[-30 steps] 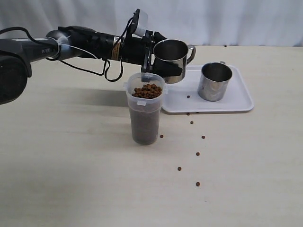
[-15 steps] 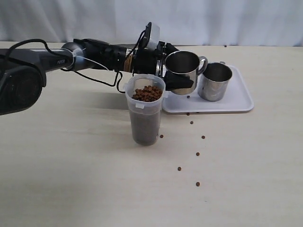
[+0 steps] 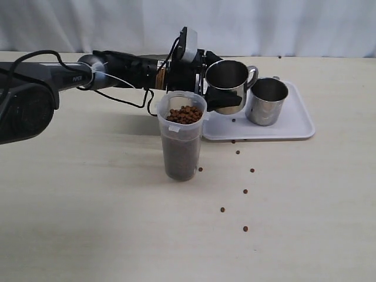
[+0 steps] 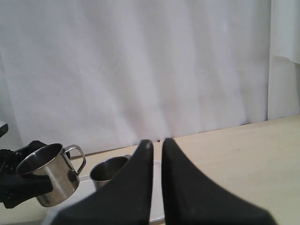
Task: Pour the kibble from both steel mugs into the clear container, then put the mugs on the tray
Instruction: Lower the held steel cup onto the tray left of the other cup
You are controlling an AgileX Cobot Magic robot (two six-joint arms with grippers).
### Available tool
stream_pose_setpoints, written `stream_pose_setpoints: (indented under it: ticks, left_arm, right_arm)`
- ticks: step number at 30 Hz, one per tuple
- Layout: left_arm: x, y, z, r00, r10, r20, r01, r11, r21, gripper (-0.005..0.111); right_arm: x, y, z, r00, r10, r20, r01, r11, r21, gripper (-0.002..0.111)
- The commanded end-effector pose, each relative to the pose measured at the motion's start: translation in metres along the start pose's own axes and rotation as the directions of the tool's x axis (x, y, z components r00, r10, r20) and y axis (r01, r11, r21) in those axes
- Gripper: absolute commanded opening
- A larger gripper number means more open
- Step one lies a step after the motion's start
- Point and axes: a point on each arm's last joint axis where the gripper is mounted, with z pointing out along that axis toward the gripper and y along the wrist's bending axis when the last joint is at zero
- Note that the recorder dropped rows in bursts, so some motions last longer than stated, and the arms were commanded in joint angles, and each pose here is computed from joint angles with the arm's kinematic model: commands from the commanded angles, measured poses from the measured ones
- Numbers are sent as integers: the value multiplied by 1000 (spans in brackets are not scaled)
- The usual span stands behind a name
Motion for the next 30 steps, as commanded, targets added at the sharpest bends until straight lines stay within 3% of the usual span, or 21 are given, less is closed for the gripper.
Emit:
stream_pose_setpoints:
  ticks: [1,7,17,30]
  left_arm:
    - [-6,0,6,999,26,23,-26,999,-20,0]
    - [5,-2,18,1000,17,0,-17,999,-48,0]
    - [6,-3,19,1000,11,-5,-11,999,-51,0]
    - [4,1,25,1000,-8,6,9,992,-123,0]
  right_arm:
    - [1,0,0,1000,5,-1,-5,1000,6,5]
    - [1,0,0,1000,5,-1,-5,1000,6,5]
    - [1,0,0,1000,5,-1,-5,1000,6,5]
    - [1,0,0,1000,5,-1,-5,1000,6,5]
